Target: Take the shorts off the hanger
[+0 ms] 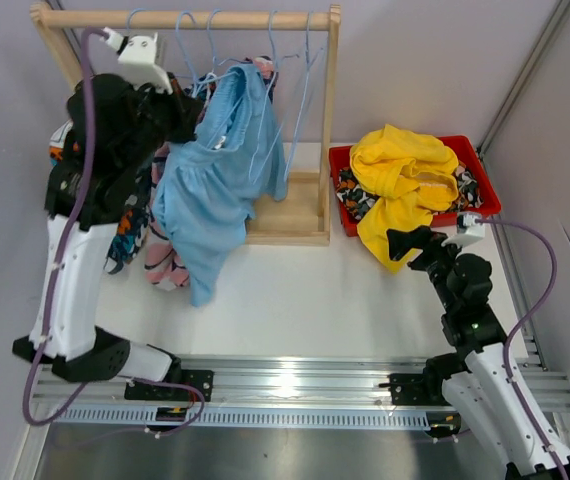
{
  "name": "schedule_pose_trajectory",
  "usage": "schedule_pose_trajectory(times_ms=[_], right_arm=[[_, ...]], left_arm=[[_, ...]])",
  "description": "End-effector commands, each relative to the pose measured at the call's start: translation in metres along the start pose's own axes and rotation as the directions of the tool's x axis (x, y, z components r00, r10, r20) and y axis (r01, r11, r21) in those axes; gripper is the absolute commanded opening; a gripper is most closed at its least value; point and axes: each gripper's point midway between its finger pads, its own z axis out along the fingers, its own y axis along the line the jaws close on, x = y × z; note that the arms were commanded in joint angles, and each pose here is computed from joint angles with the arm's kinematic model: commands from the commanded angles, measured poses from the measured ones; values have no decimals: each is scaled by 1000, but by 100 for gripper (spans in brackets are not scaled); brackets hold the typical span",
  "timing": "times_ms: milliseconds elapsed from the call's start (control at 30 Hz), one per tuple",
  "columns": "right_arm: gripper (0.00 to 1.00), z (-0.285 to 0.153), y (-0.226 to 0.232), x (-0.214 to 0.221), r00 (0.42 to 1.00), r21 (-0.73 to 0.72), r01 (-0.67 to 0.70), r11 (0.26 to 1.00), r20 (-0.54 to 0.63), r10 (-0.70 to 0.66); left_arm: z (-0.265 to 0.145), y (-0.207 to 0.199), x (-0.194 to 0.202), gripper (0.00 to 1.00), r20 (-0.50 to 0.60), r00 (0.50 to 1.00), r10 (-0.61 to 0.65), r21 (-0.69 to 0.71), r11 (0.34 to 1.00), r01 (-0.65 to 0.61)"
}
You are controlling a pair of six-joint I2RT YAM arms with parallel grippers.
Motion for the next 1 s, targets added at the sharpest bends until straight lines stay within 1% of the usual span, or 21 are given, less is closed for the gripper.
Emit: schedule_pose_trajectory(times_ms=[0, 133, 167, 233, 267, 300, 333, 367, 400, 433, 467, 500, 567, 633, 667, 700, 767, 800, 867, 900, 967], right_arm=[[100, -3, 28, -48, 994, -68, 47, 997, 105, -40], [99, 0, 40, -58, 993, -88, 52, 995, 107, -42], [99, -1, 43, -60, 994, -96, 53, 994, 105, -42], [100, -6, 60, -62, 994, -165, 65, 984, 99, -49], [100, -9, 67, -64, 993, -197, 76, 977, 104, -56], [99, -13, 75, -66, 991, -236, 98, 967, 108, -74], [100, -19, 89, -67, 991, -307, 114, 945, 104, -86], [99, -25, 101, -69, 989, -358, 129, 925, 110, -95], [99, -32, 114, -67, 988, -430, 147, 891, 101, -114], [100, -38, 126, -74, 987, -473, 158, 867, 114, -117], [100, -41, 136, -75, 987, -511, 161, 845, 110, -121], [100, -46, 147, -76, 986, -557, 165, 814, 103, -130], [100, -50, 166, -84, 986, -612, 169, 773, 106, -131], [99, -52, 179, -87, 985, -643, 170, 747, 105, -134], [99, -55, 187, -94, 983, -658, 184, 731, 125, -134], [99, -52, 194, -89, 985, -671, 173, 721, 107, -137], [99, -51, 205, -90, 982, -682, 188, 707, 116, -149], [99, -48, 213, -82, 983, -692, 181, 699, 98, -158], [99, -47, 222, -77, 979, -697, 198, 689, 102, -178], [99, -44, 224, -78, 978, -683, 206, 701, 111, -179], [99, -43, 236, -67, 973, -694, 219, 686, 105, -204]], left_arm=[[-43, -10, -41, 0, 173, 985, 9, 59, 998, -20], [-45, -9, -34, 0, 147, 989, 9, 59, 998, -17], [-49, -13, -34, 0, 153, 988, 2, 82, 997, -14], [-48, -20, -11, 0, 100, 995, -18, 129, 992, 5], [-68, -25, -15, 0, 126, 992, -27, 163, 987, 6], [-67, -26, 5, 0, 93, 995, -28, 171, 985, 12], [-75, -27, 12, 0, 91, 995, -36, 182, 983, 19], [-84, -23, 41, 0, 50, 998, -32, 182, 983, 23], [-93, -24, 48, 0, 42, 999, -28, 196, 980, 20], [-101, -24, 57, 0, 32, 999, -24, 205, 979, 17], [-112, -24, 77, 0, 2, 1000, -17, 217, 976, 16], [-120, -28, 87, 0, -22, 1000, 7, 252, 968, -1], [-128, -29, 112, 0, -75, 996, 40, 279, 960, -18], [-146, -30, 118, 0, -67, 996, 53, 297, 955, -30], [-153, -33, 118, 0, -62, 997, 48, 316, 948, -26], [-167, -44, 113, 0, -47, 998, 39, 379, 925, -18], [-184, -57, 114, 0, -59, 998, 31, 456, 890, -1], [-196, -64, 106, 0, -37, 999, 20, 493, 870, 1], [-212, -76, 102, 0, -38, 999, 11, 565, 825, 12], [-220, -79, 95, 0, -23, 1000, 4, 581, 814, 10], [-234, -86, 82, 0, 3, 1000, -3, 614, 789, 0]])
